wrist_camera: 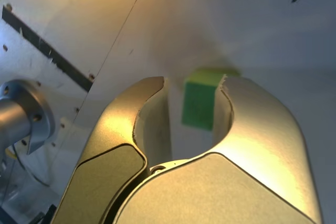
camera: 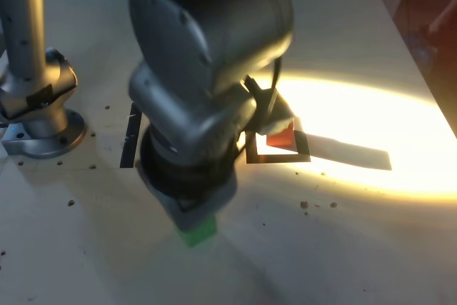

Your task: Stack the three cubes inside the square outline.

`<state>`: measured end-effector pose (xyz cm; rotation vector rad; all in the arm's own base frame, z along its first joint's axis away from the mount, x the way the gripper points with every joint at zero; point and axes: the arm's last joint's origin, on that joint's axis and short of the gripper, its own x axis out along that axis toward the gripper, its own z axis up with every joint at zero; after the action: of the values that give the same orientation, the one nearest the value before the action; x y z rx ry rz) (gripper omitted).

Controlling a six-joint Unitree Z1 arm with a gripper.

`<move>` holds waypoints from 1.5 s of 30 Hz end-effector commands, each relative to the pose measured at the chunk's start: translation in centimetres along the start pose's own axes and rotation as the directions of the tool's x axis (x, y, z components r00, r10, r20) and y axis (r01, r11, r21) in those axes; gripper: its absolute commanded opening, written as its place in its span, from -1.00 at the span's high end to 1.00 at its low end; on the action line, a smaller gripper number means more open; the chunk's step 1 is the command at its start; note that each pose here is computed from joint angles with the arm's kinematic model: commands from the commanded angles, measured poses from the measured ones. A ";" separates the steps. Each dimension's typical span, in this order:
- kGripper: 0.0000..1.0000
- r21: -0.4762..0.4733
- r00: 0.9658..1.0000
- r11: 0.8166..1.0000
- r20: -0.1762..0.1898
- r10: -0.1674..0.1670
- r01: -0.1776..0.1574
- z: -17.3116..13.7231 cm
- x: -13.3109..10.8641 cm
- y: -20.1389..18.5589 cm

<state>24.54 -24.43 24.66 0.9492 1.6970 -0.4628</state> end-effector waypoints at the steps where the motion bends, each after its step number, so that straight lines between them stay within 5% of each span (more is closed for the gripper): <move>1: -0.62 0.002 1.000 1.000 -0.007 -0.019 0.019 -1.5 -0.3 0.0; 4: -0.92 0.001 0.999 0.999 -0.001 -0.034 0.034 -2.8 -0.4 -0.2; 9: -0.99 -0.001 0.997 0.999 0.058 -0.042 0.042 -4.3 -0.4 -0.3; 16: -0.99 0.016 0.984 0.998 0.166 -0.069 0.067 -4.5 0.0 -0.5; 20: -0.99 0.026 0.983 0.996 0.163 -0.088 0.085 -3.8 0.8 -0.6; 26: -0.95 0.038 0.986 0.994 0.127 -0.104 0.100 -2.0 2.5 -0.1; 34: -0.67 0.025 0.986 0.994 0.130 -0.105 0.103 -0.2 4.5 1.0; 45: 0.22 0.020 0.986 0.995 0.129 -0.101 0.100 -0.3 5.2 1.2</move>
<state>24.81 -21.69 20.13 0.8296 1.6299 -0.5889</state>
